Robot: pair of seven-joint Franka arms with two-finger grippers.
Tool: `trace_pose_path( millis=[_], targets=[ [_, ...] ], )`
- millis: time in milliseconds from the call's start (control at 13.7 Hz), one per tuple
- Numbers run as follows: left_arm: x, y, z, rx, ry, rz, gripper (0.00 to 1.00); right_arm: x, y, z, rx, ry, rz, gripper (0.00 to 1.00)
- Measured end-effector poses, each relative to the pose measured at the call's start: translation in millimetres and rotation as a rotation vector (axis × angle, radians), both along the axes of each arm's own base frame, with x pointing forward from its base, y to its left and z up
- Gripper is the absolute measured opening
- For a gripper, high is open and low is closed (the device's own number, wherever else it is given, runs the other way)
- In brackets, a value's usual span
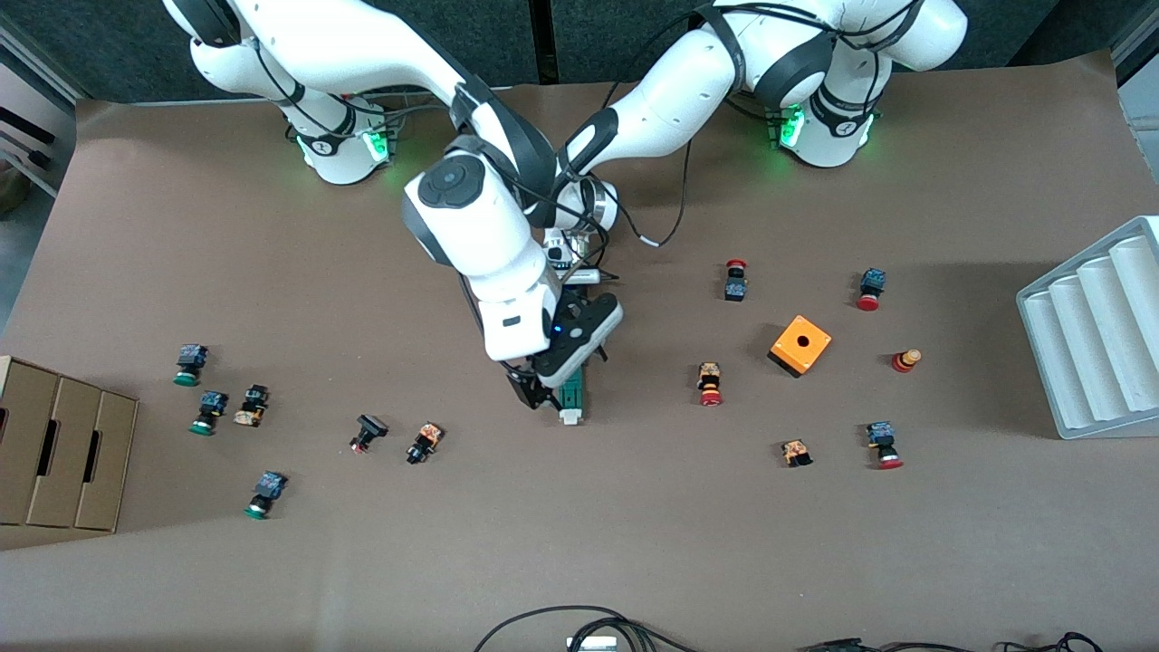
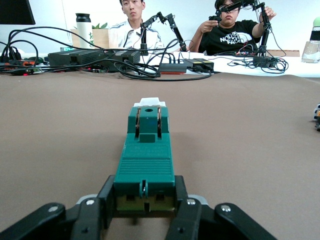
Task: Close load switch with both arms
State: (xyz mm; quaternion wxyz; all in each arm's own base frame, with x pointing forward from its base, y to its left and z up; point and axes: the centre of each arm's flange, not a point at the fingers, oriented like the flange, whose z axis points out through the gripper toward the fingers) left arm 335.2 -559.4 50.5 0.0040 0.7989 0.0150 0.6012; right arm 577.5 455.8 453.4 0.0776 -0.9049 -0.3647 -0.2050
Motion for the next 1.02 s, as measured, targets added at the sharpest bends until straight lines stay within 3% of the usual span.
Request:
trace_pose_path(
  millis=[146,365,656,1021],
  targets=[
    [0.9,-0.9,0.3,-0.004,0.006,-0.003,0.67,0.3,-11.1,13.2,-0.002,0.032,-0.051,1.00],
    [2.0,-0.9,-0.4,-0.006,0.011,-0.003,0.98,25.7,-63.6,31.0,-0.017,0.062,-0.137,1.00],
    [4.4,-5.4,4.9,0.007,0.048,0.013,1.00,41.9,-131.7,52.7,-0.065,0.149,-0.225,1.00],
    [18.4,-31.1,73.4,0.176,0.229,0.096,1.00,48.4,-188.3,71.8,-0.044,0.247,-0.309,1.00]
  ],
)
